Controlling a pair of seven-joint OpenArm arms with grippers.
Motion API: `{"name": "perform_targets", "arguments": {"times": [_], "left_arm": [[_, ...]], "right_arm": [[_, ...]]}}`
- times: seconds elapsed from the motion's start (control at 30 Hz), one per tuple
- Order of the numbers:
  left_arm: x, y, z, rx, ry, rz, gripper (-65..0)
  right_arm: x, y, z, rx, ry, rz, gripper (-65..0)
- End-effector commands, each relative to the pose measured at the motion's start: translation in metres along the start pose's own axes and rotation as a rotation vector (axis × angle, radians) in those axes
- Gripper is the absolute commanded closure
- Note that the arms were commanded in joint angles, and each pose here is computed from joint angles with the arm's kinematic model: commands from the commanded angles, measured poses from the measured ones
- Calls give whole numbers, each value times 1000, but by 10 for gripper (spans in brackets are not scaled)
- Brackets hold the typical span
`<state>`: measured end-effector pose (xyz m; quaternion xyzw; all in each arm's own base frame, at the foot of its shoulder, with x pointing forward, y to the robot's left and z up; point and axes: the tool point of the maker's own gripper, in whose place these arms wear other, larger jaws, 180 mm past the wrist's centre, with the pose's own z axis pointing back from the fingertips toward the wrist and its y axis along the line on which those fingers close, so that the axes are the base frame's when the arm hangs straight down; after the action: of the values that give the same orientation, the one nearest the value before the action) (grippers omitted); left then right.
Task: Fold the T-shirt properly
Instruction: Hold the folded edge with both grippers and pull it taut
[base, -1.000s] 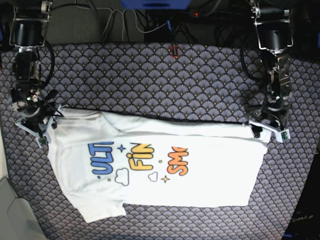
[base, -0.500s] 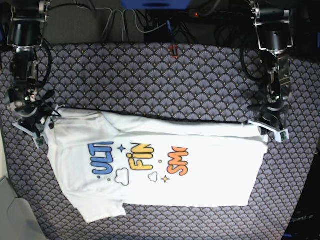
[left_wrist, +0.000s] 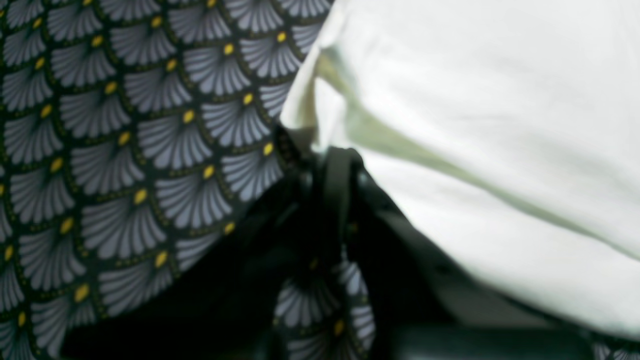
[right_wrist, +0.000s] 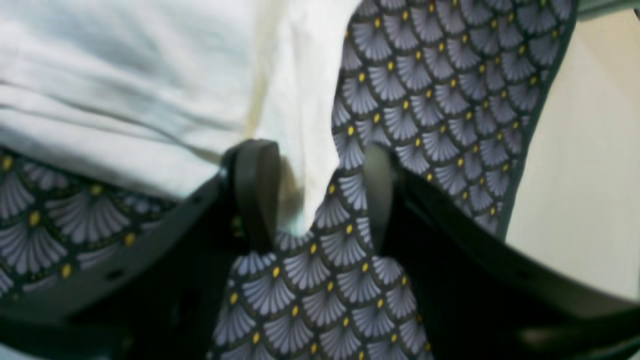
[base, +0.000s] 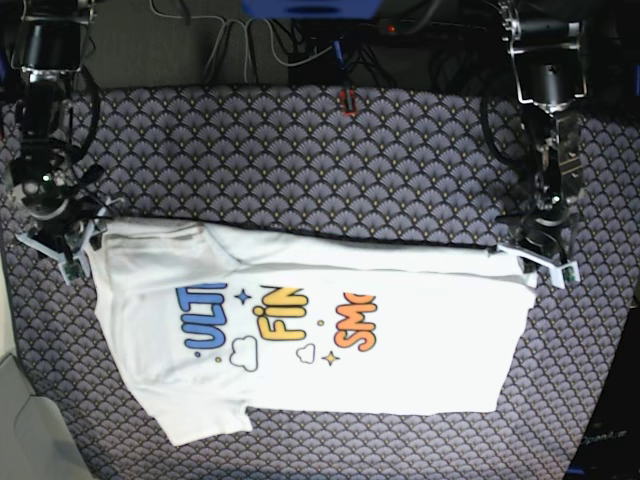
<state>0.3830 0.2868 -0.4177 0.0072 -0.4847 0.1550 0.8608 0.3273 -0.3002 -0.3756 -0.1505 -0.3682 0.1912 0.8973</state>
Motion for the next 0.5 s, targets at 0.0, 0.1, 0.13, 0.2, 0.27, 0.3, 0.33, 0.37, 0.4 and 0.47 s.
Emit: {"name": "perform_targets", "arguments": {"times": [0.0,0.1,0.13,0.2,0.27,0.3,0.33,0.37,0.4,0.47], "left_arm": [[24,1,-1,1,-64,-6,-3],[24,1,-1,1,-64,-6,-3],[24,1,-1,1,-64,-6,-3],[24,1,-1,1,-64,-7,-3],[23,2,-1,2,-63,-8,-3],[23,2,-1,2,-63,-8,-3],[22,2,-1,2,-60,-8,-3],[22,3,0,3,-60,-9,-3],[21,3,0,4,-59,-10,-3],[21,3,0,4,-57,-10,-3]], "right_arm": [[7,-11,4,-28,-24,9,-289],[1,-6,6,-19,-14,11,-289],[1,-5,5,-17,-14,10,-289],[0,-4,5,-15,-12,8,-290],[-1,-4,5,-14,-11,8,-290],[-1,-4,5,-14,-11,8,-290],[-1,-4,5,-14,-11,8,-290],[-1,-4,5,-14,-11,8,-290],[0,-3,5,-12,-11,10,-290],[-3,-2,4,-7,-5,7,-290]]}}
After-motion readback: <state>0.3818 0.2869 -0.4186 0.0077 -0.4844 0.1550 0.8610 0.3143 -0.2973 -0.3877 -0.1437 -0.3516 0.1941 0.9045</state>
